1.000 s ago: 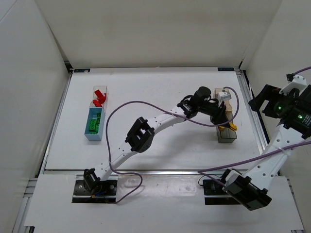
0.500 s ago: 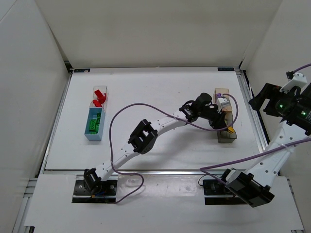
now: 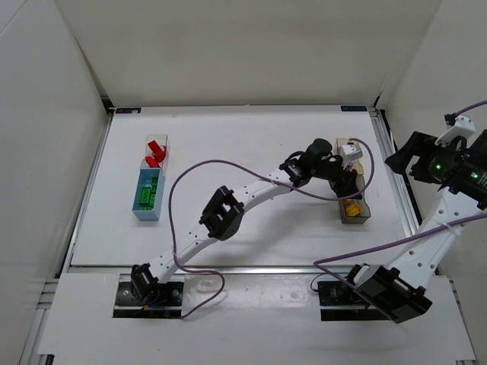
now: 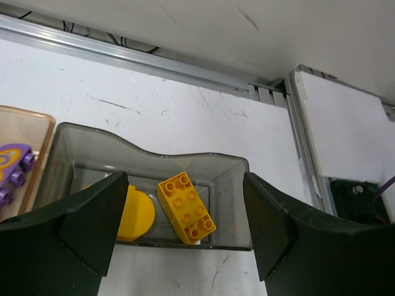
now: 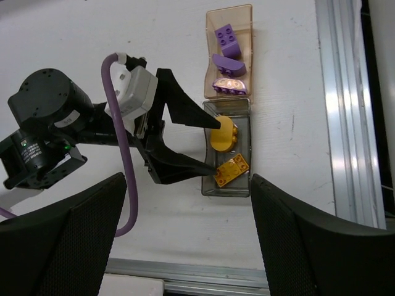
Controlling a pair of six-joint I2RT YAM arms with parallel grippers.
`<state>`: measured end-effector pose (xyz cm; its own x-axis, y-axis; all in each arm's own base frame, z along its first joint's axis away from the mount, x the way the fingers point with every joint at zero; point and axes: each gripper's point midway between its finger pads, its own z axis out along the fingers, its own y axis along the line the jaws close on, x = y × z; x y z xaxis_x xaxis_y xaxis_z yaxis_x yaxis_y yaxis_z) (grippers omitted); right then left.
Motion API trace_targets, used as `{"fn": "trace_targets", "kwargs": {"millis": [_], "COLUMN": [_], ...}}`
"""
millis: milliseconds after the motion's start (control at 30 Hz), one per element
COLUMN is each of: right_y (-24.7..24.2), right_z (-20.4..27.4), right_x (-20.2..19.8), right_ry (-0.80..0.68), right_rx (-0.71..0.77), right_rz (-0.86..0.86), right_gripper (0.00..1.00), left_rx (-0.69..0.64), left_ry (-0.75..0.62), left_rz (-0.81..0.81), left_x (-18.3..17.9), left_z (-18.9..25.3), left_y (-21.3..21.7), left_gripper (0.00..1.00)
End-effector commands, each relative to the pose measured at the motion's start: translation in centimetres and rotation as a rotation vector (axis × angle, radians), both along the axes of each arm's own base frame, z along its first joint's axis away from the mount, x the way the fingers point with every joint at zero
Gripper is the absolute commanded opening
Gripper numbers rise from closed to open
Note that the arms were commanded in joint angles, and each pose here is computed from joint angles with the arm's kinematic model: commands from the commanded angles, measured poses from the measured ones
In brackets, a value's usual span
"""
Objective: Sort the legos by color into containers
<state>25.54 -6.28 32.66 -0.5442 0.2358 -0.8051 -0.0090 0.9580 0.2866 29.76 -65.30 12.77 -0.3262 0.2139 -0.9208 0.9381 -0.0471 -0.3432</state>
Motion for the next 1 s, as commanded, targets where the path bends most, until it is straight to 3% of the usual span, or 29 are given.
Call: {"fn": "trace_targets", "kwargs": {"millis": [0,167,267,333,367,433,533,667,800,867,900,967], "right_y": [1.4,2.1,3.7,6.1,7.0,10.1,14.3,18.9,22.5,23.5,23.6,23.8], "right_z": [0.7,0.1,-0.8,-1.6,-2.3,-2.6,-3.6,-4.5,-6.8,-6.4,-8.0,-8.4], "right_x": [0.3,2.7,5.3,6.8,7.8,9.5,11.6,14.1,17.7,19.1,20.0,21.0], "right_ry": [-0.070,-0.087,-0.059,-0.036,-0.021,-0.028,-0.027,-0.011,0.037,0.021,0.053,0.069], "right_rx": [0.017,0.106,0.138,0.119,0.113,0.071,0.074,0.015,0.057,0.063,0.064,0.088], "right_rz": [0.080,0.149,0.210,0.268,0.296,0.372,0.477,0.592,0.639,0.648,0.642,0.622], "right_gripper": [0.84,0.84,0.83,0.84,0.84,0.85,0.86,0.87,0.88,0.88,0.88,0.88], "left_rx": [-0.145,-0.069,0.052,0.098,0.176,0.200,0.285,0.310,0.536,0.572,0.624,0.614], "left_ry": [-0.058,-0.015,0.028,0.021,0.044,0.034,0.050,0.047,0.090,0.089,0.120,0.119], "left_rz": [0.070,0.175,0.280,0.359,0.387,0.471,0.569,0.699,0.943,1.028,1.046,1.083], "left_x": [2.4,6.4,8.8,10.5,10.7,12.3,14.3,14.8,14.9,14.3,13.6,12.5], "left_z": [12.4,15.0,14.8,16.2,14.3,15.9,14.5,16.7,12.5,12.6,10.3,10.6], "left_y": [2.4,7.8,12.6,16.5,18.3,22.6,28.4,36.1,44.2,47.0,48.2,50.1], "left_gripper": [0.86,0.86,0.87,0.97,0.99,0.99,0.99,1.00,0.99,1.00,0.99,0.99]}}
